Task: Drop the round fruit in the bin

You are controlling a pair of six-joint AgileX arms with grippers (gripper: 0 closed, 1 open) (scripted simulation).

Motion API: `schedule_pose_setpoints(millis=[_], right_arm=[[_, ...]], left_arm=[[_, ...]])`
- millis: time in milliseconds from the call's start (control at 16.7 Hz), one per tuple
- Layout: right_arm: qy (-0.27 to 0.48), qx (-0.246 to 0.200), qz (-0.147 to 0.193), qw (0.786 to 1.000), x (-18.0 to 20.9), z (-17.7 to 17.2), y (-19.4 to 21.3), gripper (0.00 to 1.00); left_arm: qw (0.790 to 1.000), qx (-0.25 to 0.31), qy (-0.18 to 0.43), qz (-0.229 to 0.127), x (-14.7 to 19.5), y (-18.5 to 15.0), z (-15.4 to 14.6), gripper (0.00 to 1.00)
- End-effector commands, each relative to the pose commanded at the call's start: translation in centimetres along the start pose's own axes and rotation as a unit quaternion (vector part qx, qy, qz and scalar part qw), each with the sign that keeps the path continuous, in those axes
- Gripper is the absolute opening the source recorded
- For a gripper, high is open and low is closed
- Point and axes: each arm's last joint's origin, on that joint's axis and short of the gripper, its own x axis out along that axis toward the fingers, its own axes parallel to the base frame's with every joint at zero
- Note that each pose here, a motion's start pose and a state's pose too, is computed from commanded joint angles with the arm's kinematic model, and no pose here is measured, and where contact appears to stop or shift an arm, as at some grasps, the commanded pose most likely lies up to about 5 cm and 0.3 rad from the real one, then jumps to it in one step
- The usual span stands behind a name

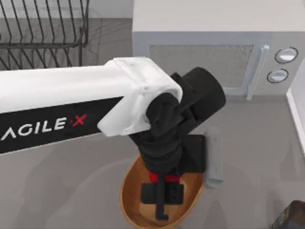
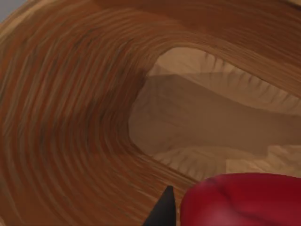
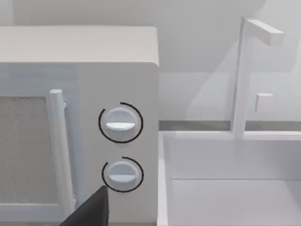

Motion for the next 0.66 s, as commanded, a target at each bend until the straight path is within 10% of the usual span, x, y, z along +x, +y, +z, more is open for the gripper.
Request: schedule_pose_setpoints(millis=[300,660], right_arm=[[0.0,0.0,0.0,1.0,0.0,0.0,0.0,1.0],[0.0,0.0,0.0,1.0,0.0,0.0,0.0,1.0]], left_arm=[[1.0,0.0,0.0,0.0,0.0,0.0,0.0,0.98],[1.0,0.0,0.0,0.0,0.0,0.0,0.0,1.0]])
